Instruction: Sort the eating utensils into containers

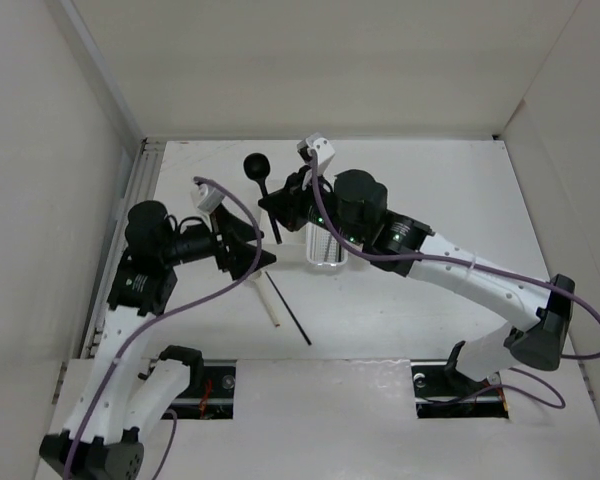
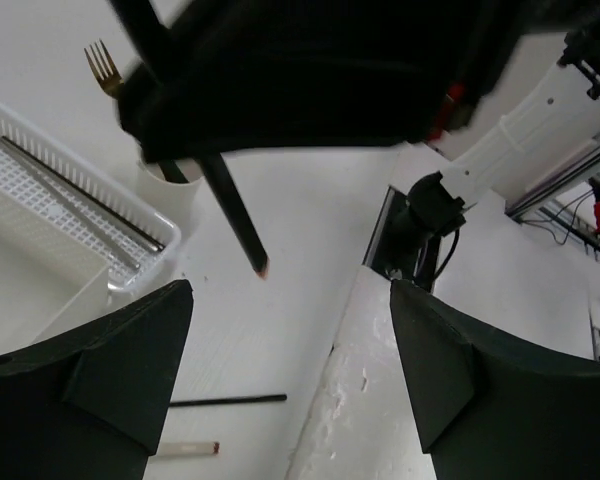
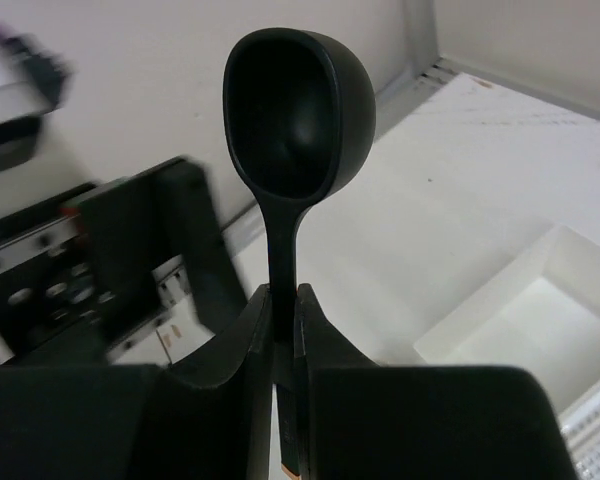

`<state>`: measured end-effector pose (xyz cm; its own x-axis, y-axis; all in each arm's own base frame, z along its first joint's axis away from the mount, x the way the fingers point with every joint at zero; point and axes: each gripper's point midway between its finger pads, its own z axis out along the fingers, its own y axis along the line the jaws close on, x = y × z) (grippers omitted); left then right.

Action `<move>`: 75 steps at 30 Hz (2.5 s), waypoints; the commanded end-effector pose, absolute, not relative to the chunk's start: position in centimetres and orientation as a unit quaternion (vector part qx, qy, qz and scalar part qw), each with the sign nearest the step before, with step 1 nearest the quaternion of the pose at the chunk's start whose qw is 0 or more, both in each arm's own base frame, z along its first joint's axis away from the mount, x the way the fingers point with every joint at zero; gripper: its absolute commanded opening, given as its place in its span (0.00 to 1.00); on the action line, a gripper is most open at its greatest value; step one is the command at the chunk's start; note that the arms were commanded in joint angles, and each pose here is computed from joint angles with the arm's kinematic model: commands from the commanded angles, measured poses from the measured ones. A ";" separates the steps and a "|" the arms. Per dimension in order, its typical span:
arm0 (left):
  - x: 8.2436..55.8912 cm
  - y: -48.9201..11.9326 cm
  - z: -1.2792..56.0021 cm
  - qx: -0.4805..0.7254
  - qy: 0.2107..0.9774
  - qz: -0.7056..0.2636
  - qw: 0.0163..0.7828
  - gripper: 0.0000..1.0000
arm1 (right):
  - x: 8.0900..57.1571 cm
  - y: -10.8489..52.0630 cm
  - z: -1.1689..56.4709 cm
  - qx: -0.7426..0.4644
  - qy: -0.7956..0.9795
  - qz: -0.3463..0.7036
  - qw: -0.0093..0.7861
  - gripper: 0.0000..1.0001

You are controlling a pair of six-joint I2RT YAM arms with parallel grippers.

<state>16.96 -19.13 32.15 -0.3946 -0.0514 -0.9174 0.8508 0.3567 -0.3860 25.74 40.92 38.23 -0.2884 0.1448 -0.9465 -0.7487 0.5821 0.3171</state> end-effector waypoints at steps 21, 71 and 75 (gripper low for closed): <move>22.4 -21.0 35.2 0.243 0.645 -0.539 0.484 0.00 | 23.6 41.7 43.5 -0.209 0.603 0.497 0.588 0.00; 39.9 -20.4 16.9 0.067 0.895 -0.287 0.337 0.56 | 28.8 29.4 33.7 -0.109 0.779 0.181 0.591 1.00; 39.9 -19.9 20.5 0.085 0.886 -0.274 0.364 0.56 | 28.3 29.5 33.7 -0.122 0.784 0.184 0.580 1.00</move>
<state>39.40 -20.10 14.16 -0.8119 -0.0508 -0.5816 0.2786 0.8417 -0.4625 28.69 30.17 31.11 -0.3231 -0.0060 -0.9464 -0.3938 0.9101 0.1287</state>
